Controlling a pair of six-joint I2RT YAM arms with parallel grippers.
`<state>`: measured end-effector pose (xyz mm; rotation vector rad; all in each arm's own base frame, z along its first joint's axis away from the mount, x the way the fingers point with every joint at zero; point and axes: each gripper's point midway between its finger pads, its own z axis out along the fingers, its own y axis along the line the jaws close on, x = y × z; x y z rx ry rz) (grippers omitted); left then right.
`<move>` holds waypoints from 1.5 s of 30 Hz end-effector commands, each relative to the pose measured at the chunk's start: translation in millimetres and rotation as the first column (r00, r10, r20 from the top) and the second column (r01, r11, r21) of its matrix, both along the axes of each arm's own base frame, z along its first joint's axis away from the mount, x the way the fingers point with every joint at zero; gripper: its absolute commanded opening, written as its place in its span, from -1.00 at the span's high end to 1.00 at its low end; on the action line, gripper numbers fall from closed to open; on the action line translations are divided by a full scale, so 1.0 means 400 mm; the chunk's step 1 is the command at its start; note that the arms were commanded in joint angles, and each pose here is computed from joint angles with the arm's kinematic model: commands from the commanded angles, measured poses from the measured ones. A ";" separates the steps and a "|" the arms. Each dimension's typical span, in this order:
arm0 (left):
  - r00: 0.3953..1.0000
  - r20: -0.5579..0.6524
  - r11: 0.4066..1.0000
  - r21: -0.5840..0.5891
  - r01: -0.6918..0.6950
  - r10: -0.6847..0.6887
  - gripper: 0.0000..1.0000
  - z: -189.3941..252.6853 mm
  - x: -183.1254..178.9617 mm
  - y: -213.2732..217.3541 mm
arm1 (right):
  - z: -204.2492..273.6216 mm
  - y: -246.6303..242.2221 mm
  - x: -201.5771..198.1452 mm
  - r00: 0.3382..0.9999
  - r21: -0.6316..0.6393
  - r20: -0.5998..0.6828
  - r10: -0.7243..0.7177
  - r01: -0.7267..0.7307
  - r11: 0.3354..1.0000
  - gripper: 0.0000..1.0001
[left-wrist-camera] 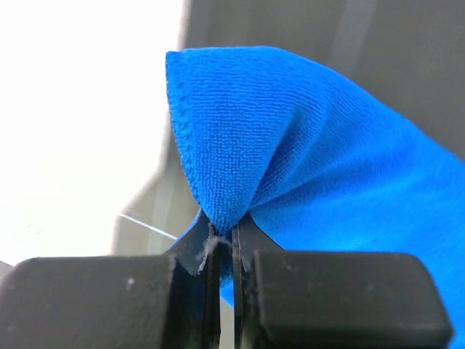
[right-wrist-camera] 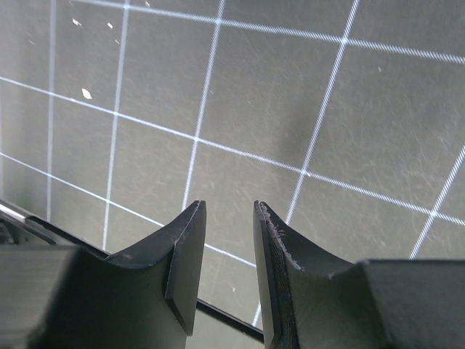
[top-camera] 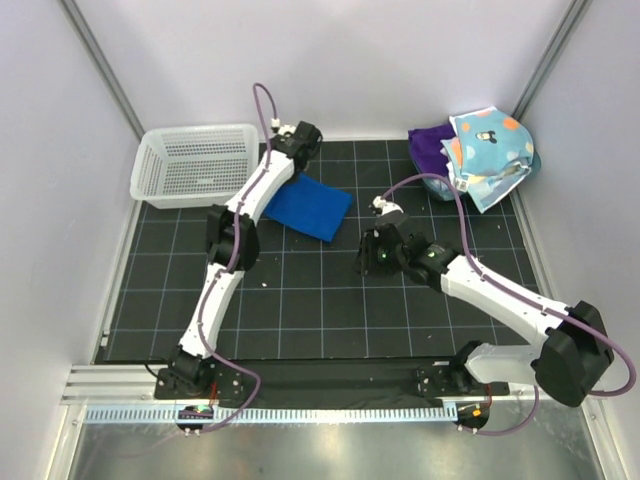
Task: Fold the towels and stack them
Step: Neatly place the folded towel into the bin
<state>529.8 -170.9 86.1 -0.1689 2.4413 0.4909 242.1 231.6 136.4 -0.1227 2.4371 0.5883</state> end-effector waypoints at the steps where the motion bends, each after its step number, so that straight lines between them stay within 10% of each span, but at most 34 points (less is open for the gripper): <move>1: 0.993 0.091 0.990 0.109 -0.090 0.080 1.00 0.104 0.033 0.146 | -0.004 -0.016 -0.021 1.000 -0.031 -0.005 0.026 -0.026 0.999 0.20; 26: 0.894 0.448 1.000 -0.003 -0.019 0.018 1.00 0.478 0.153 0.215 | -0.109 -0.018 -0.010 0.996 -0.117 -0.083 0.010 -0.020 0.993 0.21; 45: 0.920 0.361 0.981 0.058 -0.188 0.155 1.00 0.403 0.147 0.530 | -0.152 -0.023 -0.021 0.992 -0.139 -0.129 0.005 -0.023 0.990 0.22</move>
